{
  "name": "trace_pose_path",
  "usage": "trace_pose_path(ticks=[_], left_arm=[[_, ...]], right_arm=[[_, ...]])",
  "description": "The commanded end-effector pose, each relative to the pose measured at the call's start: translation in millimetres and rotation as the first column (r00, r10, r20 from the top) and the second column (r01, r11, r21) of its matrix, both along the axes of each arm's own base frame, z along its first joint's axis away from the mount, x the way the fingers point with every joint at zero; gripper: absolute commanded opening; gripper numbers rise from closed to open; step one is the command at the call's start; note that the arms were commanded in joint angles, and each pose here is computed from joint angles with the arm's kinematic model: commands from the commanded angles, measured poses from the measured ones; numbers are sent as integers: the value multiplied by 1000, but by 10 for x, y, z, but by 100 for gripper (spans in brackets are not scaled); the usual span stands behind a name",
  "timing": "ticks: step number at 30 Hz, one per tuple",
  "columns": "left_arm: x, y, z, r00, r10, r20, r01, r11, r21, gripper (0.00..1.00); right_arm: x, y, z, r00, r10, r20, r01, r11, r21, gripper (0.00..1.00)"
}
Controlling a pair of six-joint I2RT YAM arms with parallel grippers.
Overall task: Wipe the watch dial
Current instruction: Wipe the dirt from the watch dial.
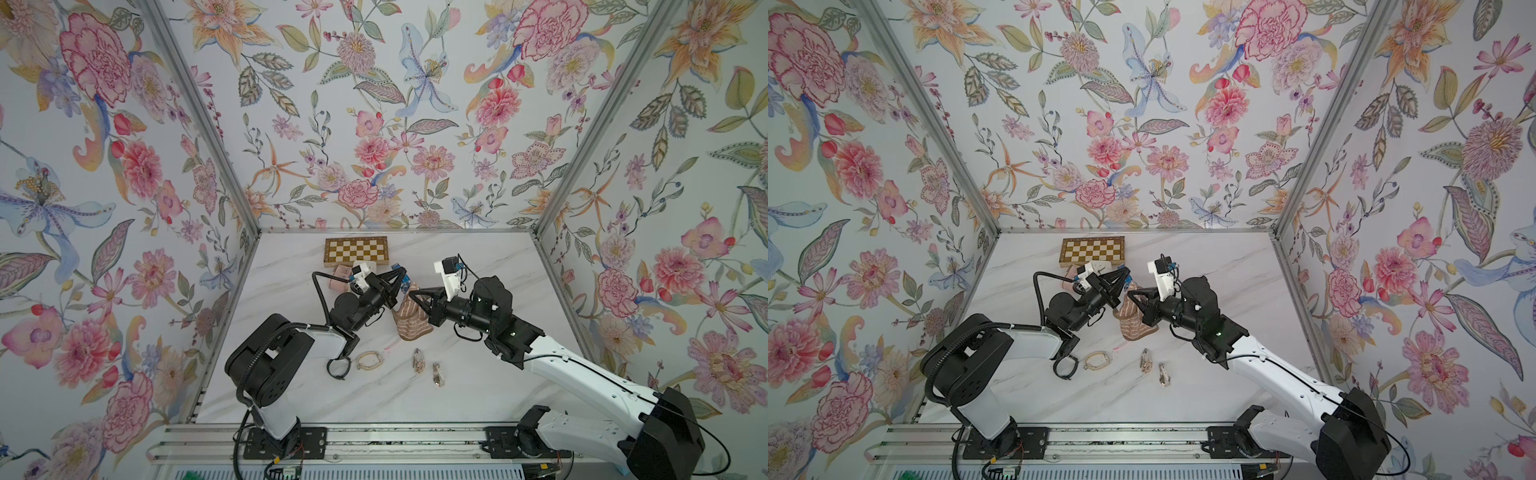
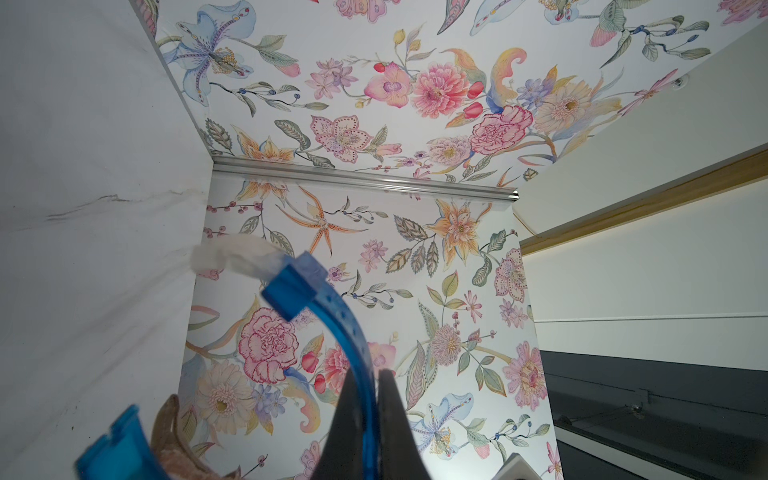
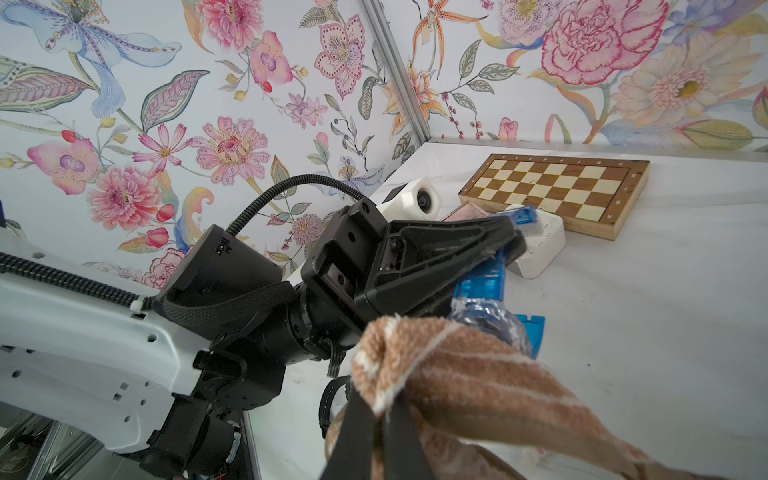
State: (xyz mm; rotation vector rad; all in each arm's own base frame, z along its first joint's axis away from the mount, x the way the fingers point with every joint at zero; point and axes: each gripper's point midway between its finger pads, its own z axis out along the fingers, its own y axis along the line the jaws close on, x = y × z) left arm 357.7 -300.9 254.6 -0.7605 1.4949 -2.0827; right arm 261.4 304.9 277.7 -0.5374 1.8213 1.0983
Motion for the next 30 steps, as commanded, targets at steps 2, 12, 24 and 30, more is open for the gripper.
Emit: trace_pose_path(ticks=[2, 12, 24, 30], left_arm=[[-173, 35, 301, 996, -19, 92, 24, 999, -49, 0], [-282, 15, 350, 992, -59, 108, 64, 997, -42, 0], [-338, -144, 325, 987, -113, 118, 119, 992, -38, 0], [-350, -150, 384, 985, -116, 126, 124, 991, -55, 0]], right_arm=[[123, 57, 42, 998, -35, 45, 36, 999, -7, 0], [319, 31, -109, 993, -109, 34, 110, 993, -31, 0], [331, 76, 95, 993, -109, 42, 110, 994, -4, 0], [376, 43, -183, 992, -128, 1, 128, 990, -52, 0]])
